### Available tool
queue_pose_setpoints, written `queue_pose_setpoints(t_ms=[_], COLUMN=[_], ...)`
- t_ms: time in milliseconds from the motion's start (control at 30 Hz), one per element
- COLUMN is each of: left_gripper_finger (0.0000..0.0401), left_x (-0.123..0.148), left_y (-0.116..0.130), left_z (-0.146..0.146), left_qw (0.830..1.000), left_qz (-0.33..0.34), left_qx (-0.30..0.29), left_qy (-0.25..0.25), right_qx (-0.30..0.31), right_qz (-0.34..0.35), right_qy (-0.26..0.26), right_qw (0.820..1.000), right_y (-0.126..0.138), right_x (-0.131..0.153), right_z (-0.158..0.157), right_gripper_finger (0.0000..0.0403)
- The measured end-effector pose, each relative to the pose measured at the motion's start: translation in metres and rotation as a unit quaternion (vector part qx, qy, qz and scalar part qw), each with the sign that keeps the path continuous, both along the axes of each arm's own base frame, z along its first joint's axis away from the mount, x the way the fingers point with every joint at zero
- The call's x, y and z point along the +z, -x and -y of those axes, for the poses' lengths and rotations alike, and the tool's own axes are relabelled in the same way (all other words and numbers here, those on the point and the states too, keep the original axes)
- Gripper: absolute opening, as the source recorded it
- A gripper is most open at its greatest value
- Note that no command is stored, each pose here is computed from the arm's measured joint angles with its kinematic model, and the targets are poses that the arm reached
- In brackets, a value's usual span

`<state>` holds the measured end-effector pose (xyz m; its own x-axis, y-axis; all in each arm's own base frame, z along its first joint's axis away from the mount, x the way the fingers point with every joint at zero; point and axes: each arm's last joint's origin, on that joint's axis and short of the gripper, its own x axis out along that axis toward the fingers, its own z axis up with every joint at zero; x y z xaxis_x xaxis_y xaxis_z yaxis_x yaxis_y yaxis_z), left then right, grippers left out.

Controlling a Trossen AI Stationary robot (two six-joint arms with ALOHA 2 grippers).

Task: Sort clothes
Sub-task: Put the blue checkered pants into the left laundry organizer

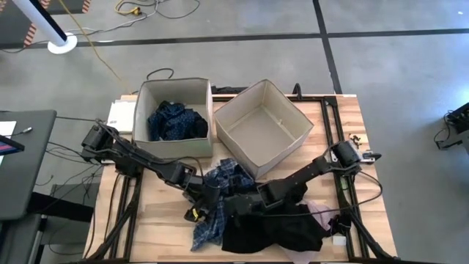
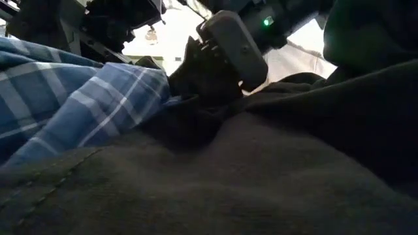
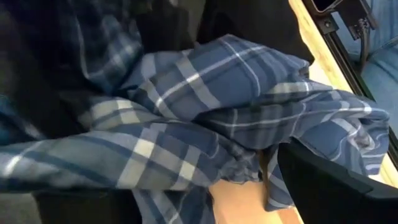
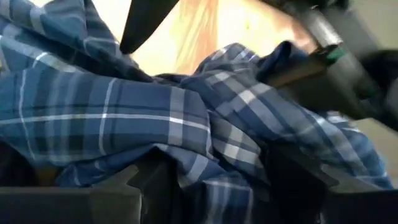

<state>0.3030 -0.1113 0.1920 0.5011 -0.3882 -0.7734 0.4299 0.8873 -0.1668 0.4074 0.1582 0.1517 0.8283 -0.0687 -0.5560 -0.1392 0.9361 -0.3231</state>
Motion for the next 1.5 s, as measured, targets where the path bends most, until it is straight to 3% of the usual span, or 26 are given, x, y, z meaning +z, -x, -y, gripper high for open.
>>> queue_pose_setpoints(t_ms=[133, 233, 533, 833, 1100, 1333, 1500], left_gripper_finger=[0.0314, 0.0314, 0.0314, 0.0311, 0.0311, 0.0311, 0.0311], left_x=[0.004, 0.009, 0.015, 0.039, 0.047, 0.050, 0.050], left_y=[-0.002, -0.004, 0.006, 0.034, 0.049, 0.056, 0.062], left_z=[0.001, 0.002, -0.002, -0.016, -0.022, -0.018, -0.014], left_qw=[1.000, 1.000, 0.999, 0.995, 0.993, 0.976, 0.943], left_qz=[0.004, 0.007, -0.032, -0.055, -0.007, 0.146, 0.275], left_qx=[-0.001, -0.004, -0.003, 0.065, 0.113, 0.161, 0.171], left_qy=[0.000, 0.006, -0.005, -0.058, -0.039, -0.009, 0.078], right_qx=[-0.012, -0.017, -0.007, -0.004, -0.020, -0.055, -0.065], right_qz=[-0.012, -0.021, -0.025, 0.001, 0.058, 0.088, 0.109], right_qy=[-0.006, -0.006, 0.012, 0.027, 0.046, 0.076, 0.084], right_qw=[1.000, 1.000, 1.000, 1.000, 0.997, 0.992, 0.988], right_y=[-0.005, -0.007, -0.009, -0.003, 0.013, 0.030, 0.041], right_x=[-0.015, -0.026, -0.023, 0.009, 0.068, 0.109, 0.133], right_z=[0.002, 0.004, 0.005, 0.005, 0.007, 0.017, 0.023], right_gripper_finger=[0.0247, 0.0219, 0.0020, 0.0011, 0.0009, 0.0008, 0.0008])
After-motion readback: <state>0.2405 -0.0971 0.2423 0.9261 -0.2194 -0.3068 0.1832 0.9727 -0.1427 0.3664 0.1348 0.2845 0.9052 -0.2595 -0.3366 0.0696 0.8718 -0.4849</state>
